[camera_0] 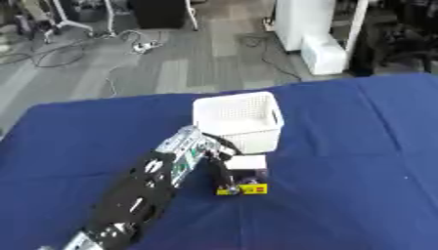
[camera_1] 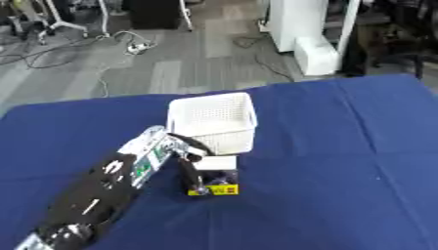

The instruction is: Pick up objects on the table and place them in the box.

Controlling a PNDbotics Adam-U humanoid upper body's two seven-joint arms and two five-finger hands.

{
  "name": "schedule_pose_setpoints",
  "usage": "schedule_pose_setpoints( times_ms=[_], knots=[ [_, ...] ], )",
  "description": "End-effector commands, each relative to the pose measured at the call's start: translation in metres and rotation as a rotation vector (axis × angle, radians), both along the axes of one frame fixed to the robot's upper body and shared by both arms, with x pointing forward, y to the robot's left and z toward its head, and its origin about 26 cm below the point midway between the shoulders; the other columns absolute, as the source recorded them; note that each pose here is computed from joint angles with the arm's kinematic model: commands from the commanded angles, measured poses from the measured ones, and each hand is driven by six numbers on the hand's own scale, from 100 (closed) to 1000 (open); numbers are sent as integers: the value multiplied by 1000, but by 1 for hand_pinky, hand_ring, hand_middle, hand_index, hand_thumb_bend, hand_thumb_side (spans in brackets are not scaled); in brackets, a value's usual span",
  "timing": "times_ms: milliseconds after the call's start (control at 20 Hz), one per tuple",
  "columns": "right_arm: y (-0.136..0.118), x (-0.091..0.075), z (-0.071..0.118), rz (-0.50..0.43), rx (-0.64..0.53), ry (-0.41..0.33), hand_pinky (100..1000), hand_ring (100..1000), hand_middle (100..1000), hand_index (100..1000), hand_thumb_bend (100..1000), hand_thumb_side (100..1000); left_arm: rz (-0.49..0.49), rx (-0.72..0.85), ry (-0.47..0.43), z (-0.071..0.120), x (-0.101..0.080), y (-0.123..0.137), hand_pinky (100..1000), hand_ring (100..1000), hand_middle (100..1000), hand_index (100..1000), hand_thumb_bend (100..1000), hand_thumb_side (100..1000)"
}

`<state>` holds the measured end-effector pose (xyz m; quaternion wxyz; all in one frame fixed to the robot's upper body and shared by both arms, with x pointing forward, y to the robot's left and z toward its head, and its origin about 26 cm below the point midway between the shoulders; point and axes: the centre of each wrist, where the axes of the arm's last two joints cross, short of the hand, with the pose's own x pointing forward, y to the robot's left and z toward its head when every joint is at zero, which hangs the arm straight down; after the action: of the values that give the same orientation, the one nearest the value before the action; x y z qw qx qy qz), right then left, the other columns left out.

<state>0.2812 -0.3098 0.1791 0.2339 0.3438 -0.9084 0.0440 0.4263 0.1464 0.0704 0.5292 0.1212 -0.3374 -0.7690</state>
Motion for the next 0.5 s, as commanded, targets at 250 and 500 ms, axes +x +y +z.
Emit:
schedule_pose_setpoints(
  times_ms=[250, 500],
  knots=[
    [-2, 0, 11, 2, -19, -30, 297, 454, 447, 533, 100, 1000, 8, -134, -337, 60, -7, 8, 100, 349, 488, 440, 303, 261],
    [-2, 0, 11, 0, -21, -31, 297, 454, 447, 532, 100, 1000, 42, -246, -531, 61, -10, 10, 100, 229, 424, 408, 231, 252]
  ],
)
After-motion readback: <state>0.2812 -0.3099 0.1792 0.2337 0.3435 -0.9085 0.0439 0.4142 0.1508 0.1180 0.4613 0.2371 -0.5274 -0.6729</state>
